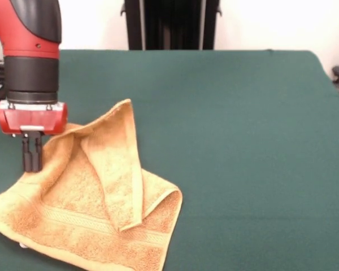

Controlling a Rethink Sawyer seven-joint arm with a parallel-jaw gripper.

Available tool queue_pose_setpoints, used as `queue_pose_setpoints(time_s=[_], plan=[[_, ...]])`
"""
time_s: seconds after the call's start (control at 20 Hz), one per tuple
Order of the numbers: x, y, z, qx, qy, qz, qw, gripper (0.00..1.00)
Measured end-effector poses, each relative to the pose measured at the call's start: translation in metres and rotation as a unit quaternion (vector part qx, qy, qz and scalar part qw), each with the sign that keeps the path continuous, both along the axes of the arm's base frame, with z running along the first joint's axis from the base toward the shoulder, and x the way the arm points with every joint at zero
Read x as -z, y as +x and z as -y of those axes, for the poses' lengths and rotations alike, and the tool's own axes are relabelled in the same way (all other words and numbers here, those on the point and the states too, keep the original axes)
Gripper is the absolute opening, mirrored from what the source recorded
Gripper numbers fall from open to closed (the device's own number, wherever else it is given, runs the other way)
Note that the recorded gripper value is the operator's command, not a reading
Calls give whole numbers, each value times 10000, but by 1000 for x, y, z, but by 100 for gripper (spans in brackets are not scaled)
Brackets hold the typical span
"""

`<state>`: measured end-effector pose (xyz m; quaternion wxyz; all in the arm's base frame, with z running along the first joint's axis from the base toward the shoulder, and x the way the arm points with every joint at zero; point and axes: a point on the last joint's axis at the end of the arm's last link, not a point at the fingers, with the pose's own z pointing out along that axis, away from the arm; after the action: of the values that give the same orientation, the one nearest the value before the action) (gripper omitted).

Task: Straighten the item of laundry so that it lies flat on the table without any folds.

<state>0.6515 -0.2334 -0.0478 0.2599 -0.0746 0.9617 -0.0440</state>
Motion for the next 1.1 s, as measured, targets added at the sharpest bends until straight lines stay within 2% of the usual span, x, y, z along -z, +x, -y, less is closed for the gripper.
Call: queue_pose_setpoints(time_s=[0.15,0.3,0.55,0.6,0.9,0.95,1.05,1.1], plan=[[4,-15,19,16,-102,-202,9997,0],[6,-33,46,165,-114,-439,9988,0],[2,-52,84,290,-108,-639,9975,0],[1,-57,95,266,-126,-679,9973,0],[0,-69,115,-14,-242,-852,9961,0],[-1,-73,123,-149,-276,-929,9952,0],[-1,-78,129,-227,-280,-1011,9942,0],[1,-89,139,-303,-235,-1192,9921,0]])
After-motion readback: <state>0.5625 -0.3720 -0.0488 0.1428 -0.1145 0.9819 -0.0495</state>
